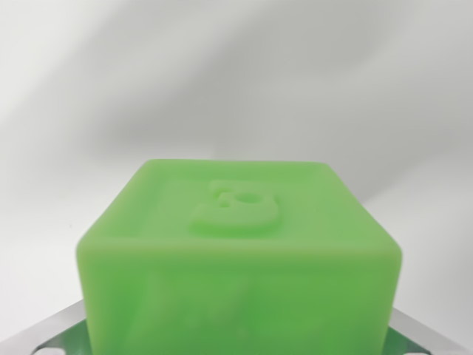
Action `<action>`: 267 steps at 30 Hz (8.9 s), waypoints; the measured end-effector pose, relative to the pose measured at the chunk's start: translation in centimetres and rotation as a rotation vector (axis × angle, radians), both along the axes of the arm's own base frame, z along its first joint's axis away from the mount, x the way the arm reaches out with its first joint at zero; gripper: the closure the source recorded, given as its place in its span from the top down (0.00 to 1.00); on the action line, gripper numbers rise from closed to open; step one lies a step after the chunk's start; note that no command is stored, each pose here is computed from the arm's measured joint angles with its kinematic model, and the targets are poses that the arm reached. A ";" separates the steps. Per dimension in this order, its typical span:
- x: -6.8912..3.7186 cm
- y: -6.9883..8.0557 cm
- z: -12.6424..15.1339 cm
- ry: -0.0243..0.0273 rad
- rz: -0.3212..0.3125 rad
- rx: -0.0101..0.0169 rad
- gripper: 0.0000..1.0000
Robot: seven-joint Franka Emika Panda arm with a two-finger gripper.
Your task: Stack cube
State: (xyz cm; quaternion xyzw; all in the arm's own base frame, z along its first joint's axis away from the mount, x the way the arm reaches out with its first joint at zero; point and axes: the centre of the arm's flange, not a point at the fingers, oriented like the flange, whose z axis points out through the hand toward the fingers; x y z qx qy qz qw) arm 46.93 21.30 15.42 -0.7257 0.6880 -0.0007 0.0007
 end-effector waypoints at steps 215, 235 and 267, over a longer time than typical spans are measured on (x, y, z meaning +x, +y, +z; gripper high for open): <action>15.8 -27.8 2.6 0.0057 0.678 0.0045 0.00; 15.9 -27.8 1.6 0.0035 0.679 0.0034 1.00; 15.9 -27.8 1.7 0.0029 0.679 0.0030 1.00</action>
